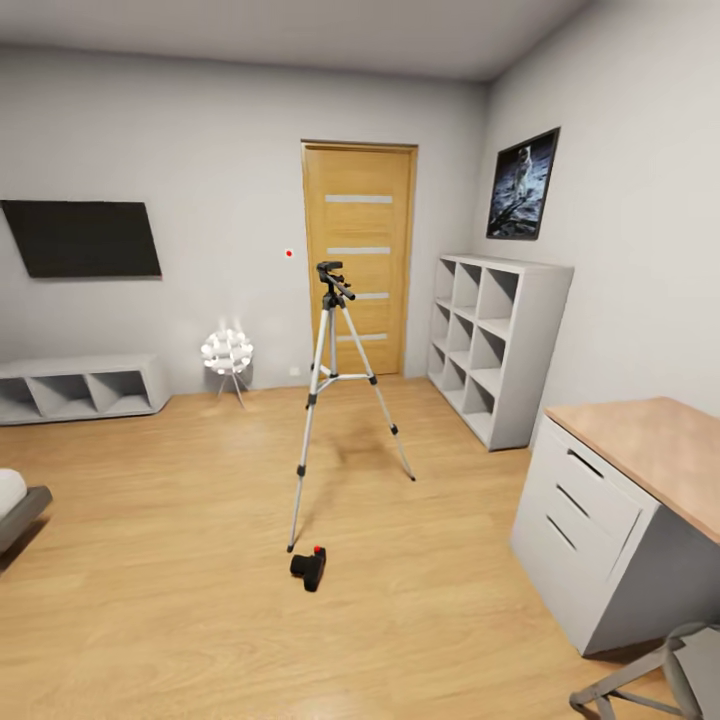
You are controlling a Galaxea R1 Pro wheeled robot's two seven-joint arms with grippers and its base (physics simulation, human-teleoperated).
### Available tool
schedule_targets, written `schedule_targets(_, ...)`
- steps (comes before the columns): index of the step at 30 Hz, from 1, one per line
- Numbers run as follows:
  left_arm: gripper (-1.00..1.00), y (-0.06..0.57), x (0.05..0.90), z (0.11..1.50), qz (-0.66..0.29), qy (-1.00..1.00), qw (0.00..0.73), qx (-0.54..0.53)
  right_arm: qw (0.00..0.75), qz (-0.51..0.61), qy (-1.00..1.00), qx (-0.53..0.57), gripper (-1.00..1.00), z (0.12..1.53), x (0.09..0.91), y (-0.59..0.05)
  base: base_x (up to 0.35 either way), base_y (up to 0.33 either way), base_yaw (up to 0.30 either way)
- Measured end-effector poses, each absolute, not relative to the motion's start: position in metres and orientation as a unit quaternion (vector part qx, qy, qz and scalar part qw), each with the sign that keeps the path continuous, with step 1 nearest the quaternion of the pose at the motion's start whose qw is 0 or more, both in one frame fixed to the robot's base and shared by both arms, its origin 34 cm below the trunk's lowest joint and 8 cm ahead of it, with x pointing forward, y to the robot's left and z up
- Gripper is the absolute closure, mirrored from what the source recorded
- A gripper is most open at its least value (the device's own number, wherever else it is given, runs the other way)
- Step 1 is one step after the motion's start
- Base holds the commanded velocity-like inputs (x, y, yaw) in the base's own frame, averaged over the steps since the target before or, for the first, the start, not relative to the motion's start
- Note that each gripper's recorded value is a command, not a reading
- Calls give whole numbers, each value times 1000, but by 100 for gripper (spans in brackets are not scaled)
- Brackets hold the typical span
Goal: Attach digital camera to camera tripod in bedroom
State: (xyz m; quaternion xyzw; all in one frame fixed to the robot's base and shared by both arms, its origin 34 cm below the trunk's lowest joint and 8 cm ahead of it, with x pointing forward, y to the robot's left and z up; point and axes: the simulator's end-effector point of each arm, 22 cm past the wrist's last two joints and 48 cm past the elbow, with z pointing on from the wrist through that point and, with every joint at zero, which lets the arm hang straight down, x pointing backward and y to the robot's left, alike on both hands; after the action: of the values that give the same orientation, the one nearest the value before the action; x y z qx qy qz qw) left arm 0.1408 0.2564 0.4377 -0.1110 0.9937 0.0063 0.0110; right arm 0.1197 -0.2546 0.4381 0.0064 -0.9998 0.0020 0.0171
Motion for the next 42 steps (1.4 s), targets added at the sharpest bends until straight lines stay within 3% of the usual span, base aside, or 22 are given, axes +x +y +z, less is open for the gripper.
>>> schedule_targets(25,-100,256,141,438,6,994,11,-111,7,1,-1000,7,-100,438,124,-253,0,0,262)
schedule_targets(42,-100,256,141,438,6,994,11,-111,6,2,-1000,6,-100,438,125,-254,0,0,40)
